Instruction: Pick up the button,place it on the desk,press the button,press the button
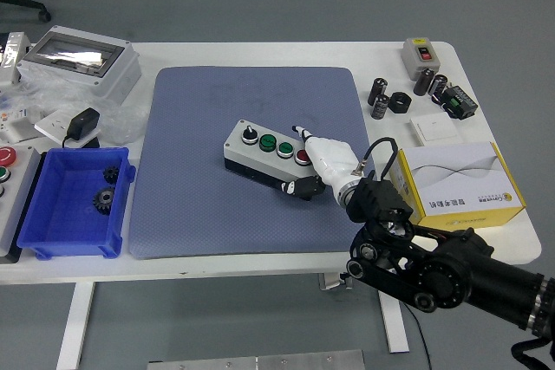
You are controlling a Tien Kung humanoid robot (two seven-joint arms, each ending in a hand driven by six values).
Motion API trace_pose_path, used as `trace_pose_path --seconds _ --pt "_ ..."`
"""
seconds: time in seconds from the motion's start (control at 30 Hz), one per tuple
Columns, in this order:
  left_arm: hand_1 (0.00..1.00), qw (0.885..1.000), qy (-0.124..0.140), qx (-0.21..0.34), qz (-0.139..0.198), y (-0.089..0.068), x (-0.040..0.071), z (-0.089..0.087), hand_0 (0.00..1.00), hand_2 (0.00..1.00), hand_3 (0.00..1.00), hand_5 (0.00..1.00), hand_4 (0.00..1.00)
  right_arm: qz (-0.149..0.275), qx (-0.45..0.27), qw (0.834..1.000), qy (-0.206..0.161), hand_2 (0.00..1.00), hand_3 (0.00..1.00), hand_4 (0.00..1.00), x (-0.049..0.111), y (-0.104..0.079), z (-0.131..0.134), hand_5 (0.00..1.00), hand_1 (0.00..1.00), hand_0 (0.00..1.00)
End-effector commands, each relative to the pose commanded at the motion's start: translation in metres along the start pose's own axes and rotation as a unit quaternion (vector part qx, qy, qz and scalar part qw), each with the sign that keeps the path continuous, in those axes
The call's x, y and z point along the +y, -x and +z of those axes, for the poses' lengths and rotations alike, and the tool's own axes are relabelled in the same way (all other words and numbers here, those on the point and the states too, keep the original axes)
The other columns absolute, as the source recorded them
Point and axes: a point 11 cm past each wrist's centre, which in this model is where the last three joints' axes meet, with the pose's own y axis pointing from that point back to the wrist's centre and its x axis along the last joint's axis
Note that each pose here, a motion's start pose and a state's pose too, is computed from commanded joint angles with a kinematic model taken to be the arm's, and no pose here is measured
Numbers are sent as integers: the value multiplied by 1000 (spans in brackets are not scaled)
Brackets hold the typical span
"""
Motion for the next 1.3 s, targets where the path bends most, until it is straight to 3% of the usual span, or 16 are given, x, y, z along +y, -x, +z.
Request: trace_pose_path --seconds 0.2,0.23,0.3,0.4,0.43,0.53,0.6,0.63,0.73,1.1,1.3 --pt "484 1000 1 1 0 0 0 -1 566 470 548 2 52 16 -9 999 -32 362 578 279 -1 -9 -3 63 269 54" --pt "485 1000 1 1 0 1 0 -2 568 472 549 2 55 19 -15 999 -42 336 405 92 -1 -13 -4 2 227 41" --pt "485 1000 0 1 0 1 0 -2 568 472 549 2 55 15 -22 998 -61 336 405 92 -1 -18 -4 2 227 41" --pt "485 1000 -2 2 2 0 0 -3 568 472 549 2 55 -5 -14 994 -109 336 405 92 0 -24 -9 2 227 41" --pt "487 1000 -2 2 2 0 0 -3 570 474 550 2 58 -12 -11 992 -126 343 322 31 0 -25 -12 2 233 44" --pt "487 1000 -1 2 2 0 0 -1 570 474 550 2 58 -39 6 982 -182 343 322 31 4 -26 -25 2 233 44" --pt "487 1000 0 1 2 0 0 -1 570 474 550 2 58 -48 17 977 -206 343 322 31 5 -24 -29 2 233 44" --pt "486 1000 1 1 1 1 0 0 570 473 551 2 54 -52 23 974 -218 318 241 9 6 -23 -31 2 247 66" --pt "486 1000 1 0 0 2 0 0 570 473 551 2 54 -59 42 967 -242 318 241 9 7 -17 -31 2 247 66" --pt "485 1000 -1 -3 -6 6 -1 -1 570 472 550 2 43 -48 63 974 -210 287 225 6 1 -3 -15 2 236 90" --pt "483 1000 -3 -4 -8 6 -1 -2 568 470 549 2 30 -43 69 977 -196 275 223 7 -1 -5 -10 2 230 86"
